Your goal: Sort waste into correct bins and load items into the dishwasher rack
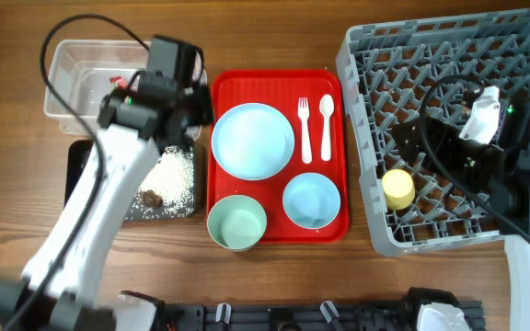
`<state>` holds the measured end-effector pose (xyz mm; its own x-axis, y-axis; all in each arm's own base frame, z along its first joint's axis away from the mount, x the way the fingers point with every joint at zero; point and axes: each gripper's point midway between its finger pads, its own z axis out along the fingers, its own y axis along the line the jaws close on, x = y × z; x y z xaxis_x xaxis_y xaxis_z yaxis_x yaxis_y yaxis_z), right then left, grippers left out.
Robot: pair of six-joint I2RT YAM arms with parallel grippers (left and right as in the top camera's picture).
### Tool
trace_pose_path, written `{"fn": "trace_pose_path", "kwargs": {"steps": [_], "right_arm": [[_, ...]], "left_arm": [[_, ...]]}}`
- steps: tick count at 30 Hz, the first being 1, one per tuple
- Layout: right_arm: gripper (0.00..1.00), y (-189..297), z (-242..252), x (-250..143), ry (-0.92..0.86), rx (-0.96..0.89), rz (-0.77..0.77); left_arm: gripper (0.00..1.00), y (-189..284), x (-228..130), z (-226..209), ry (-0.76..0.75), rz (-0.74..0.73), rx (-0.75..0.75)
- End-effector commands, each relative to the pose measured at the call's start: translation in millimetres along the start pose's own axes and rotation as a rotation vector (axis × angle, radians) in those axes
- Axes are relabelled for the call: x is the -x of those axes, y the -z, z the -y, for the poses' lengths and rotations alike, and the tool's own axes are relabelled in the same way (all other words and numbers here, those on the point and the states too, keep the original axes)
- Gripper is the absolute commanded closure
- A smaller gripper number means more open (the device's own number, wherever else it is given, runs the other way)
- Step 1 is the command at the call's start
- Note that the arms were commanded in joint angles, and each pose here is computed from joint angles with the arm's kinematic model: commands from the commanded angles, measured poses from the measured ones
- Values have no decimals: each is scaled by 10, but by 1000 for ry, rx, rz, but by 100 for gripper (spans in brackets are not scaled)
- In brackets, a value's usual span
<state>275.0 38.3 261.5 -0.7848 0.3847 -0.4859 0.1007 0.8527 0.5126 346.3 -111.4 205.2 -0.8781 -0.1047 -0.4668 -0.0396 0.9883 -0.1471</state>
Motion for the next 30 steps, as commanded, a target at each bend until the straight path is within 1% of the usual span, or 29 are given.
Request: {"fn": "trace_pose_path", "kwargs": {"steps": [1, 2, 3, 5, 6, 8, 10, 12, 14, 17, 20, 22, 25, 30], "right_arm": [[7, 12, -46, 20, 5, 16, 2], [6, 12, -47, 26, 7, 17, 5], [6, 12, -48, 32, 8, 17, 7], [6, 12, -36, 33, 8, 10, 8], [7, 12, -35, 27, 6, 9, 6], [7, 12, -33, 23, 5, 9, 4], [7, 12, -33, 24, 4, 9, 5], [6, 12, -33, 25, 5, 9, 5], [7, 12, -36, 30, 5, 10, 7], [7, 12, -40, 40, 7, 11, 11], [6, 12, -36, 33, 6, 10, 8], [6, 12, -38, 36, 6, 11, 9], [7, 12, -43, 49, 8, 13, 15], [6, 13, -43, 52, 10, 13, 16]], "left_arm": [[96, 335, -521, 303, 9, -137, -91], [96, 344, -668, 341, -13, -182, -82], [96, 314, -891, 439, -52, -246, -87], [96, 213, -1244, 637, -121, -329, -121], [96, 162, -1366, 662, -129, -353, -108], [96, 31, -1600, 572, -82, -392, -14], [96, -71, -1794, 444, -23, -440, 46], [96, -175, -1931, 363, -6, -466, 70], [96, -404, -2096, 361, 0, -478, 38], [96, -672, -2234, 381, 0, -472, -5], [96, -897, -2352, 258, -7, -470, 42], [96, -1023, -2299, 210, -19, -429, 81], [96, -1218, -2209, 326, -94, -383, 34], [96, -1351, -2055, 266, -94, -304, 82]]}}
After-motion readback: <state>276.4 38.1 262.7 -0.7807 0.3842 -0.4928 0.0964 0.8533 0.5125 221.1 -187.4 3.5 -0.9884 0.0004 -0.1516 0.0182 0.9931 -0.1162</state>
